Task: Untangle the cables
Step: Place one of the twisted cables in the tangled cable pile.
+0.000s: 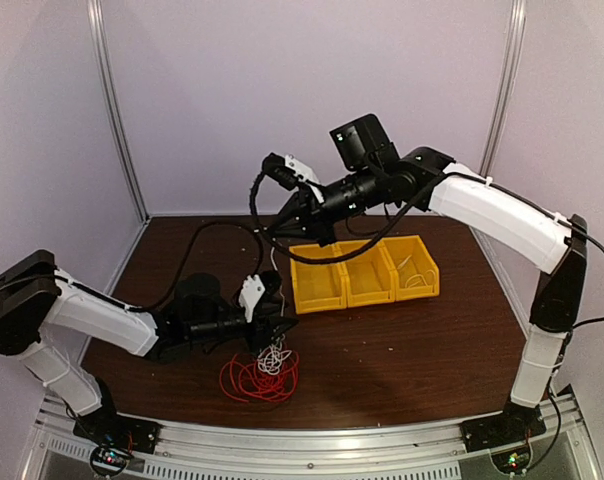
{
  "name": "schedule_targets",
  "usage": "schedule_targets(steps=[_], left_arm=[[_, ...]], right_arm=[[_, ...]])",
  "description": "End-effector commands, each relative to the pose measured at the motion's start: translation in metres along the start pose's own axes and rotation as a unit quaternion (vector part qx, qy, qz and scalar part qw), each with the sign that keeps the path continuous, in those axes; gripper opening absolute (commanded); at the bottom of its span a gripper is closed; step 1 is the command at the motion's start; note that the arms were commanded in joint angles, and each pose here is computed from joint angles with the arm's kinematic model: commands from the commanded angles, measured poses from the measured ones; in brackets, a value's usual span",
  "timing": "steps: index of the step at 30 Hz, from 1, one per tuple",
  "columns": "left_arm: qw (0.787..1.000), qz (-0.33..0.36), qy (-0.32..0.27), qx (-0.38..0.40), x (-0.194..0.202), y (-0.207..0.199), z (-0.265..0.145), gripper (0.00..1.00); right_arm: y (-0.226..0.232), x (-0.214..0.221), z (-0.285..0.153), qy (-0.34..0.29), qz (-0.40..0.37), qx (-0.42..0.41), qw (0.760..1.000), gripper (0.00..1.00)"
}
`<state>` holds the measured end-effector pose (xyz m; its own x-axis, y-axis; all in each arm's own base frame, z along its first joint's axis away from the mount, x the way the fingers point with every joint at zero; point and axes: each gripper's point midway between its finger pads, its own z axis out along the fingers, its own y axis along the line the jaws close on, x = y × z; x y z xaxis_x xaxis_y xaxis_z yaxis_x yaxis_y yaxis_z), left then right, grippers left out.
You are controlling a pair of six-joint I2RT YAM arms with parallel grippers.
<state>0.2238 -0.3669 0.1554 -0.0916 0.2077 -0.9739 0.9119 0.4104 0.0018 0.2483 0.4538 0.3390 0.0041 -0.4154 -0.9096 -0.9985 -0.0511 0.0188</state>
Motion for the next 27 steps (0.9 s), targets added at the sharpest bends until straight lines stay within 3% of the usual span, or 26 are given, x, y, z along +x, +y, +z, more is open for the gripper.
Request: schedule_targets(steps=[1, 7, 11, 16, 20, 27], left_arm=[[0.996, 0.032, -0.02, -0.081, 0.005, 0.032, 0.017, 0.38], [0.997, 0.015, 0.028, -0.074, 0.046, 0.034, 0.032, 0.24], [0.994, 0.004, 0.065, -0.092, 0.082, 0.039, 0.027, 0.21], [0.991, 0.004, 0.095, -0.093, 0.091, 0.043, 0.039, 0.2], [0.987, 0.014, 0.148, -0.067, 0.111, 0.039, 0.055, 0.15], [0.98, 0.034, 0.186, -0.059, 0.123, 0.037, 0.052, 0.13]], right_arm=[[0.001, -0.005, -0.022, 0.011, -0.017, 0.02, 1.0, 0.0], [-0.023, -0.019, -0.07, 0.016, -0.064, 0.085, 0.994, 0.0], [-0.064, -0.034, -0.135, -0.027, -0.061, 0.136, 0.988, 0.0], [-0.091, -0.06, -0.203, -0.044, -0.094, 0.231, 0.967, 0.0], [-0.092, -0.086, -0.251, -0.077, -0.115, 0.272, 0.952, 0.0], [-0.079, -0.105, -0.309, -0.102, -0.132, 0.319, 0.933, 0.0]])
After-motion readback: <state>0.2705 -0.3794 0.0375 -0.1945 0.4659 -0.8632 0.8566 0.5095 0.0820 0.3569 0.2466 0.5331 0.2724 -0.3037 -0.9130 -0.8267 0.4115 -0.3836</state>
